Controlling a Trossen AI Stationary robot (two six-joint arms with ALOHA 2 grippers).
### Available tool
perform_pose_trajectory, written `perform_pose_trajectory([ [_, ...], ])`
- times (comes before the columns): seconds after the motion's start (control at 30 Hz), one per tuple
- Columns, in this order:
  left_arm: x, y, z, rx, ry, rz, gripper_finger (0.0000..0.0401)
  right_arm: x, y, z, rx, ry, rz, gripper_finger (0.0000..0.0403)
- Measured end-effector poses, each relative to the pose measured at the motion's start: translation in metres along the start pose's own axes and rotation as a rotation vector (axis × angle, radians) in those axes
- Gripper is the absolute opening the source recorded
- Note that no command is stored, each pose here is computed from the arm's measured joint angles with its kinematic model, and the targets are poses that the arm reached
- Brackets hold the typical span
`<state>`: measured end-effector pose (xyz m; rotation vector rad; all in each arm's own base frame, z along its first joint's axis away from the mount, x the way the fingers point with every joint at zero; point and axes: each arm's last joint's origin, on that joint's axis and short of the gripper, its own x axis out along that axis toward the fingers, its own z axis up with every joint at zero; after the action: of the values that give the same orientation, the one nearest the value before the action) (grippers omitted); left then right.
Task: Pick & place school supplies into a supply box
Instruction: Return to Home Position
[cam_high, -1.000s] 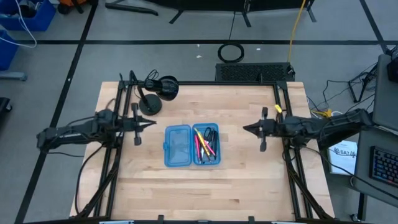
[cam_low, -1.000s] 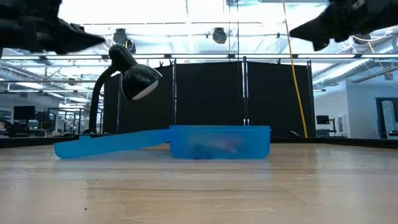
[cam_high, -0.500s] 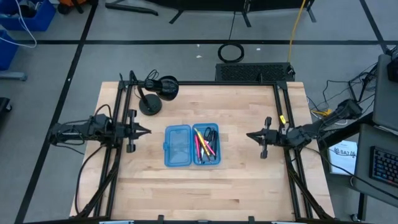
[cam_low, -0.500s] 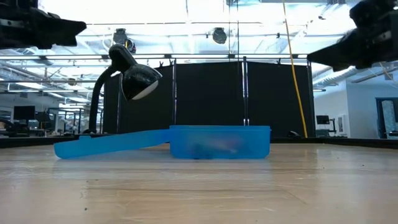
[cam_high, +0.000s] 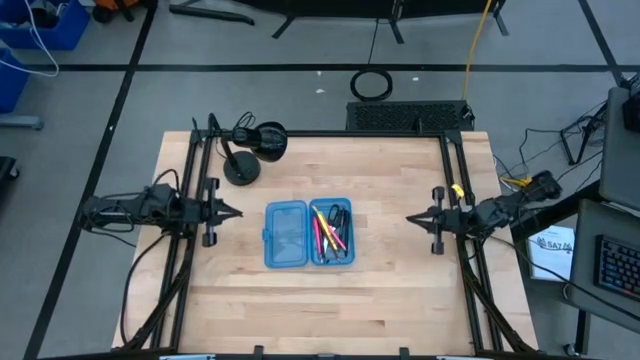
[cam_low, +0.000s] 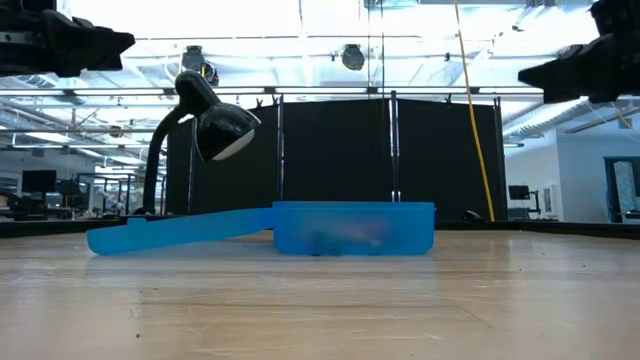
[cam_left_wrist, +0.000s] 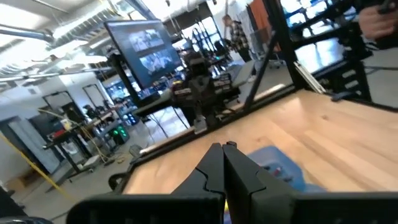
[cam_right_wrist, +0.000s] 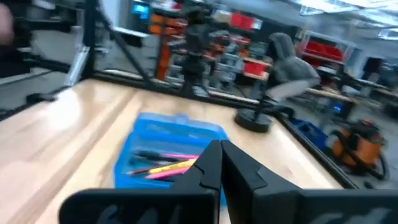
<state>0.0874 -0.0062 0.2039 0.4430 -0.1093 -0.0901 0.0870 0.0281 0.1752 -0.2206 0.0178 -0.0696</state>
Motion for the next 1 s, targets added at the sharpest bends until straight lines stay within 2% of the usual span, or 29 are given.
perform_pose_trajectory([
  [0.13,0.001,0.002,-0.006,0.001,0.031,0.021,0.0,0.001,-0.002,0.003,-0.004,-0.041,0.068,0.0],
  [0.27,0.003,0.001,-0.023,-0.065,0.08,0.017,0.0,0.005,-0.012,0.001,-0.006,-0.022,-0.022,0.0],
  [0.37,0.004,0.002,-0.036,-0.119,0.068,0.002,0.0,0.007,-0.02,0.002,0.012,-0.038,-0.073,0.0],
  [0.5,0.001,0.009,-0.036,-0.175,0.062,0.015,0.0,0.008,-0.029,0.003,0.082,-0.055,-0.084,0.0],
  [0.6,-0.003,0.014,-0.024,-0.189,0.056,-0.016,0.0,0.006,-0.034,0.008,0.117,-0.038,-0.101,0.0],
  [0.73,-0.007,0.014,-0.02,-0.207,0.107,-0.063,0.0,0.006,-0.034,0.006,0.132,-0.009,-0.098,0.0],
  [0.9,-0.004,0.012,-0.034,-0.251,0.159,0.008,0.0,0.009,-0.032,-0.002,0.197,-0.053,-0.101,0.0],
  [1.0,-0.002,0.012,-0.038,-0.259,0.144,0.066,0.0,0.011,-0.031,-0.004,0.224,-0.093,-0.108,0.0],
])
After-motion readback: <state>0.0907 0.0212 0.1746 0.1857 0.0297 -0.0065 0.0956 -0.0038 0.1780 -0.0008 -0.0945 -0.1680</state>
